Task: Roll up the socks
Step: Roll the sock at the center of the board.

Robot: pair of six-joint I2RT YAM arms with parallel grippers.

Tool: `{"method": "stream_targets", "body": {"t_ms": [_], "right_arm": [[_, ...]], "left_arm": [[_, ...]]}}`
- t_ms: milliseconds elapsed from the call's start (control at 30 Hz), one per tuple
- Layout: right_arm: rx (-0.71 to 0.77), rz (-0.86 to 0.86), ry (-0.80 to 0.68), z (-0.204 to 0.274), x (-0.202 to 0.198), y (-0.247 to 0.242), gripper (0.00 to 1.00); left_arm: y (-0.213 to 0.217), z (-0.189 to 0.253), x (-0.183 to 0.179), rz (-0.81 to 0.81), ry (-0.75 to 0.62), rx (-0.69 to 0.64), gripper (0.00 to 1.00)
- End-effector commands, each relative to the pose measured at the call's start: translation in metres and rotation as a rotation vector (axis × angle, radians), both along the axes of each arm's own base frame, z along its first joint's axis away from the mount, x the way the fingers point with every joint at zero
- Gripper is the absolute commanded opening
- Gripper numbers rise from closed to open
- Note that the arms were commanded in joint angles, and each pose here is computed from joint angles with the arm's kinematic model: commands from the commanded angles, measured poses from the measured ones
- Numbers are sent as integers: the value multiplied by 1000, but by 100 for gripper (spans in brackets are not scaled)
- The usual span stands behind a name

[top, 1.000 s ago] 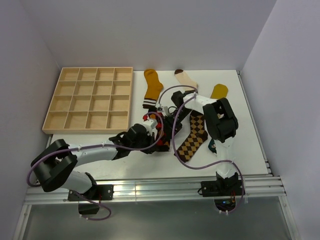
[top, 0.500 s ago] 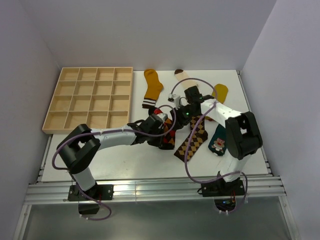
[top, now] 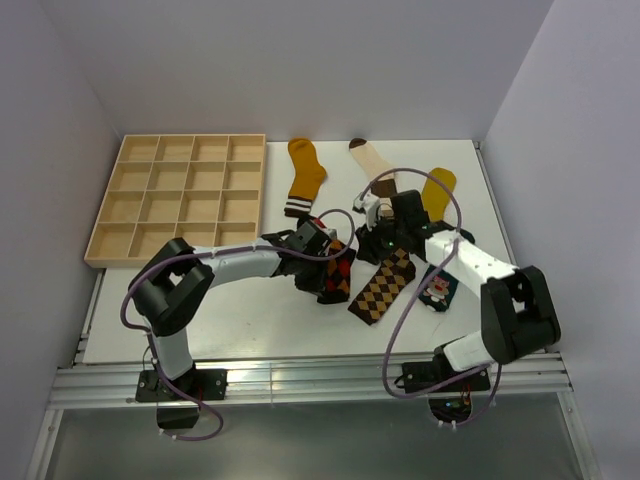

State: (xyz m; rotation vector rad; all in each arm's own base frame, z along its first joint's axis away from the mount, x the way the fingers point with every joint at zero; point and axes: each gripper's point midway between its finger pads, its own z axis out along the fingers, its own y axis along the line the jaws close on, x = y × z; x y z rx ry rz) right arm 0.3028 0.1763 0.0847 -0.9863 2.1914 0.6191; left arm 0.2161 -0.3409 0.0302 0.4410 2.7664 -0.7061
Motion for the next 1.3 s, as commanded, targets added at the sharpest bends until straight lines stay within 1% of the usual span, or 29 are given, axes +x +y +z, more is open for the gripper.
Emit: {"method": "stream_targets", "body": {"t_ms": [0,33,100,133,200,233,267,333,367,467,500,767,967,1167,1267], "right_arm": [[-36,108,-237,16,-1,7,47],[-30,139,-281,23,-6,13,47],[-38,187,-295,16,-20,17,48],[-43,220,-332,19,-24,19,48],[-45,285,-341,11,-40,27,49],[-44,306,-380,15,-43,30,50],[-51,349,-384,9,-55,37,51],[-65,391,-423,8,-64,43,51],[-72,432,-430,3,-75,50,52],[-130,475,-479,-4,-83,54,52],[-132,514,-502,-4,-89,62,53],[-193,628,-567,-4,-100,80,54],[-262,739,-616,-18,-120,93,54],[-304,805,-641,-30,-133,104,54],[-330,820,-637,-36,-133,106,54]], "left_arm": [[2,3,-10,-39,107,-21,0],[7,1,-9,-30,124,-12,0],[7,2,-9,-36,144,-25,0],[7,2,-10,-39,161,-32,0],[9,1,-10,-41,180,-32,1],[11,0,-11,-39,196,-36,0],[13,-1,-12,-38,209,-33,0],[17,-2,-13,-31,233,-47,1],[19,-2,-16,-33,251,-51,1],[25,-5,-17,-36,265,-33,1],[26,-6,-18,-39,272,-29,0],[24,-8,-20,-62,292,-23,1],[24,-9,-18,-67,297,-15,2],[25,-10,-16,-67,293,-10,2],[26,-11,-16,-69,292,-5,2]]}}
